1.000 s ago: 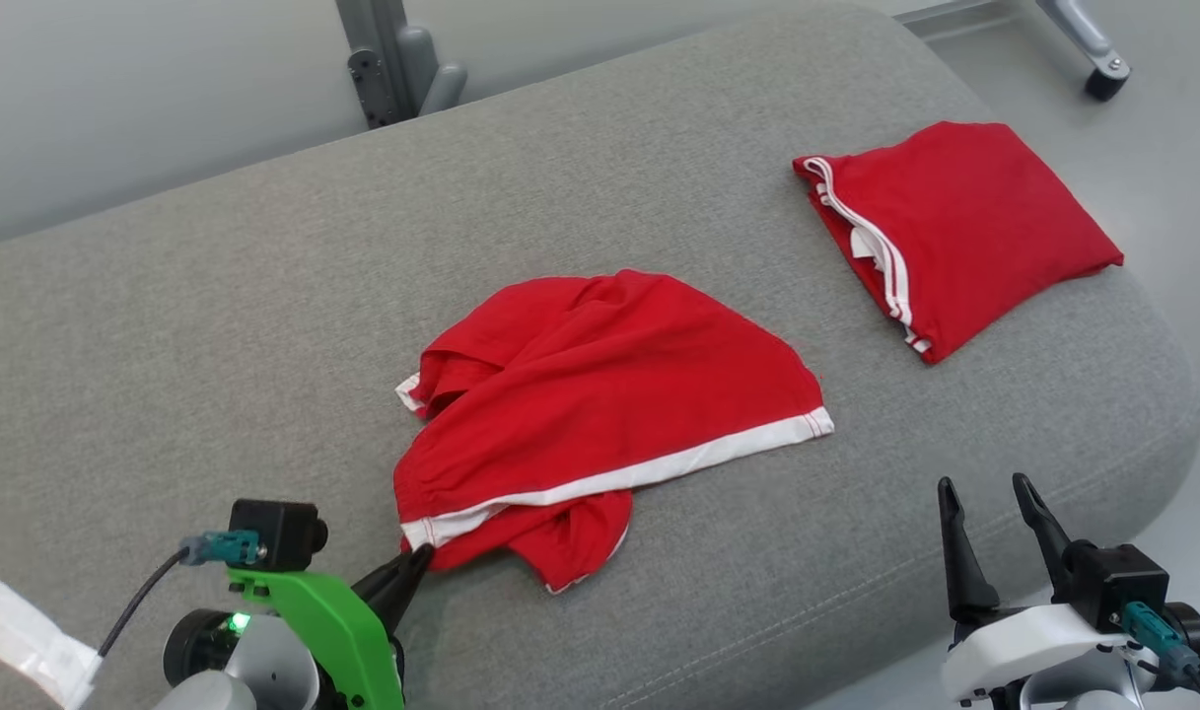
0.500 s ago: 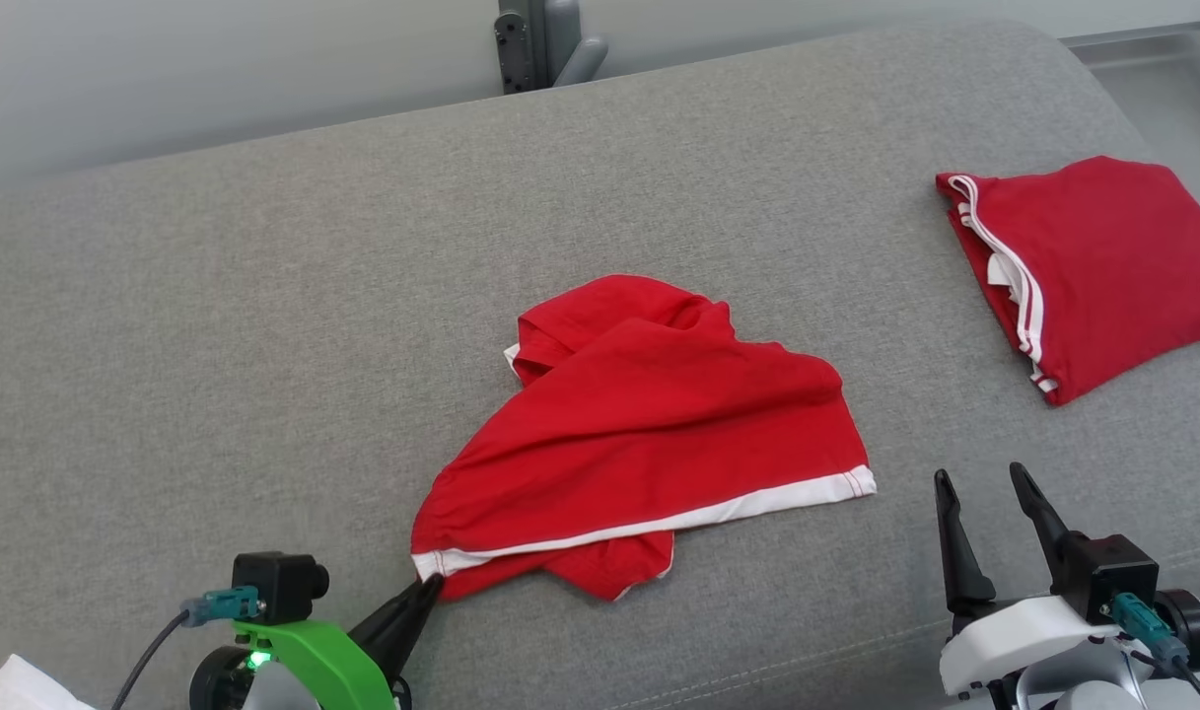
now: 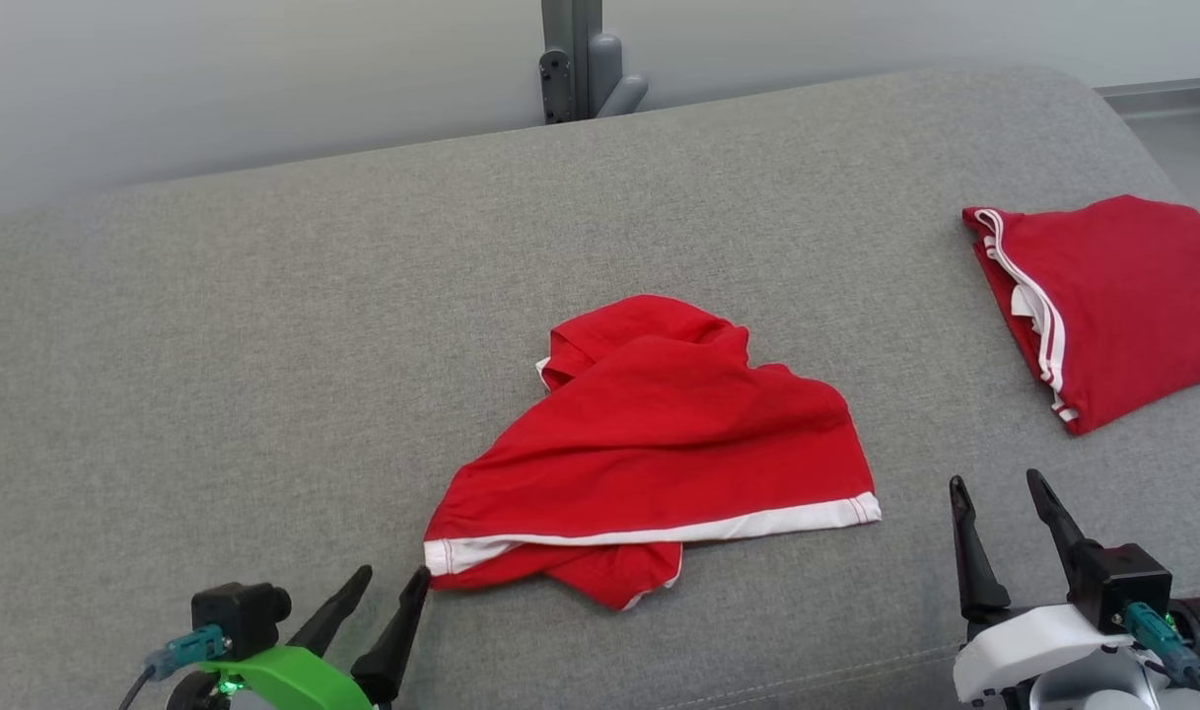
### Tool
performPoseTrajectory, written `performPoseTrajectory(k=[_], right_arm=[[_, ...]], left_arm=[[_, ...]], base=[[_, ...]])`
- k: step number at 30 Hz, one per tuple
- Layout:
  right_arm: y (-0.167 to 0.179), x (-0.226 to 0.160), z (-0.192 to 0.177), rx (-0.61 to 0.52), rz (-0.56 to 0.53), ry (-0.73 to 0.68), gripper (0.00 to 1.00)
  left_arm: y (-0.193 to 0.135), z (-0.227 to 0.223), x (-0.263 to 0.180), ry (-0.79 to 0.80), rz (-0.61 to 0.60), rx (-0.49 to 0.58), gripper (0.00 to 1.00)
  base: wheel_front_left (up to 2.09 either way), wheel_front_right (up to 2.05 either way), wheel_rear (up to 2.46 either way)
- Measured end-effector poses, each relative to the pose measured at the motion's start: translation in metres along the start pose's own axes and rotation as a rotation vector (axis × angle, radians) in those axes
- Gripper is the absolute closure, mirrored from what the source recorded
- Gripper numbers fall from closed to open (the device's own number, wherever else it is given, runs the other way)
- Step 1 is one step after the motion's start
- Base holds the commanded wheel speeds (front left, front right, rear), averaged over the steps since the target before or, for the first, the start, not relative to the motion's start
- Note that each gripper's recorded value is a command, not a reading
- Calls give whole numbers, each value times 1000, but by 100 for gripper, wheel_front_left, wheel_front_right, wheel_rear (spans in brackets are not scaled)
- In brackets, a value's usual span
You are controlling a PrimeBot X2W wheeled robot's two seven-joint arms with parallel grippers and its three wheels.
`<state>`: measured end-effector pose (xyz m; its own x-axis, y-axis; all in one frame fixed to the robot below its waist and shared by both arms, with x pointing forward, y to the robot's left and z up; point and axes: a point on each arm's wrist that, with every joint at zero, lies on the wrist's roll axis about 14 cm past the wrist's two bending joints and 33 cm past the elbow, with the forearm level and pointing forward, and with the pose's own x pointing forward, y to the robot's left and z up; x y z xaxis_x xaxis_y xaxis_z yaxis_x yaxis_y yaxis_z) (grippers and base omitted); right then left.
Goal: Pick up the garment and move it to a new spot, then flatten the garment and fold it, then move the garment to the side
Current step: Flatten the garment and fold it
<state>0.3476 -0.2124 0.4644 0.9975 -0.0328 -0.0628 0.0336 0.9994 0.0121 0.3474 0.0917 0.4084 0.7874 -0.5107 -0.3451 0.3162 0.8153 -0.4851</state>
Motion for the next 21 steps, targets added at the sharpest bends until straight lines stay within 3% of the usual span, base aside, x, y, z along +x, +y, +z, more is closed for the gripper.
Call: performPoseTrajectory(k=[13, 21], right_arm=[[-16, -10, 32, -95, -35, -96, 0], [-5, -11, 37, -114, 2, -115, 0]], left_arm=[[36, 51, -41, -268, 241, 196, 0], [45, 64, -76, -408, 353, 216, 0]], base=[[0, 0, 0], [0, 0, 0]])
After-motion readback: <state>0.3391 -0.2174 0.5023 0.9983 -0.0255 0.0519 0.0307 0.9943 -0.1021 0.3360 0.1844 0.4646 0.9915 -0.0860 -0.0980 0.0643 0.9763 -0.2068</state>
